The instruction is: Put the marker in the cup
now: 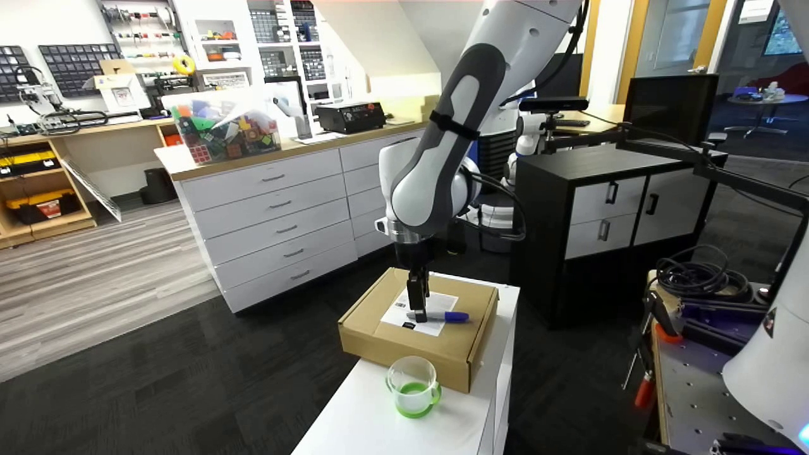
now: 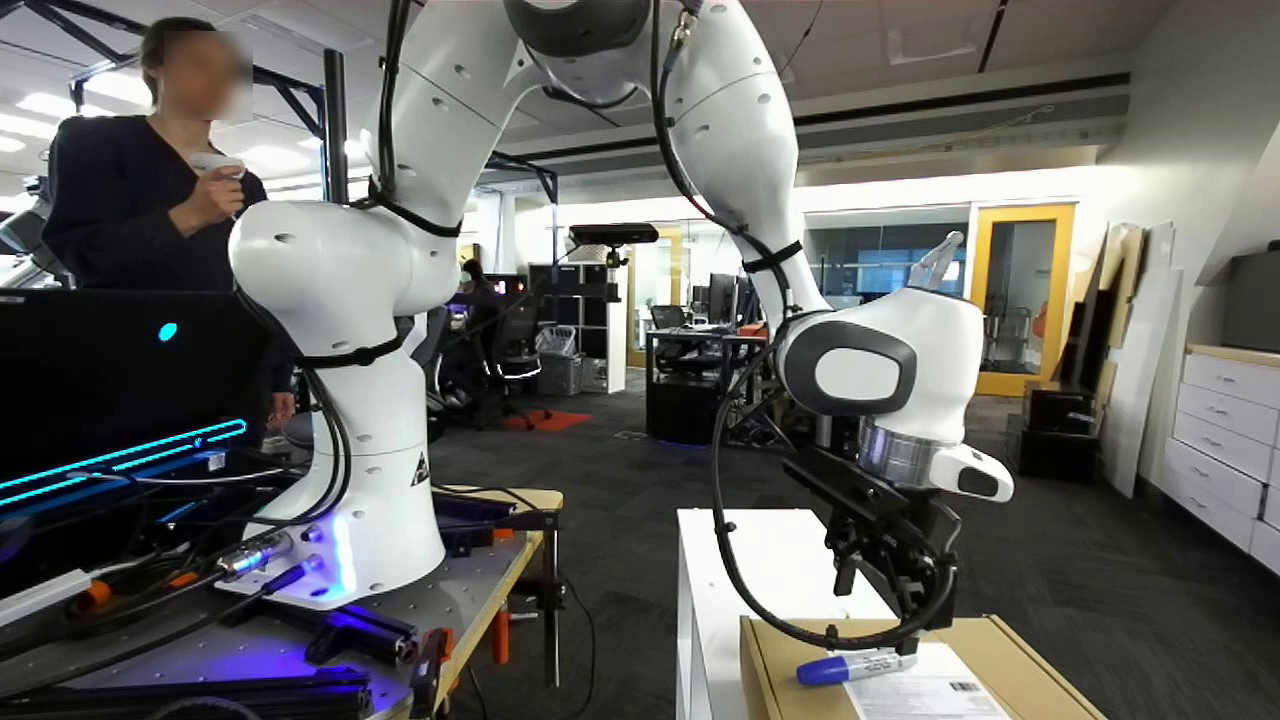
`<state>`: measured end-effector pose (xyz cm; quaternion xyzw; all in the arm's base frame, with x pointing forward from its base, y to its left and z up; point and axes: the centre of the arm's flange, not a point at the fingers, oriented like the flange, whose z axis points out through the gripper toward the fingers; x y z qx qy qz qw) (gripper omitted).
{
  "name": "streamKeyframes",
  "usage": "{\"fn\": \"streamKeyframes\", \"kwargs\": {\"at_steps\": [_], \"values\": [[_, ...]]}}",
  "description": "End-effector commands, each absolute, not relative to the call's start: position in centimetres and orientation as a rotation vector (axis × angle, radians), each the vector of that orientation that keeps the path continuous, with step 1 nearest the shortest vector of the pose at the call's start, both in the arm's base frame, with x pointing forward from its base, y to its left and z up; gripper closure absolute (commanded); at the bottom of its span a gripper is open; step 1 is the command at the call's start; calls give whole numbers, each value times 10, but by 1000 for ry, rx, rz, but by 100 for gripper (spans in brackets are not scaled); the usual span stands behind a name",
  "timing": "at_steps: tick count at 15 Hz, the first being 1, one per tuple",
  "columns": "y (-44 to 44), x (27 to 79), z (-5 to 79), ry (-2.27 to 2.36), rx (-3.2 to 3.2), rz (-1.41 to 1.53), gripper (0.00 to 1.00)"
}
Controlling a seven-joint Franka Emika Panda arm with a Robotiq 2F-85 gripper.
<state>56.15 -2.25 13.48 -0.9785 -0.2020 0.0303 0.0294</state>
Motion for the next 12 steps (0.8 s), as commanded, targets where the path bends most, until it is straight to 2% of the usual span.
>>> {"fn": "streamKeyframes", "kwargs": {"at_steps": [1, 10, 11, 12], "values": [[-28, 548, 123, -628, -3020, 92, 0], [-26, 537, 94, -702, -3004, 84, 0], [-26, 538, 94, -704, -3006, 86, 25], [-26, 539, 96, -694, -3022, 77, 26]]}}
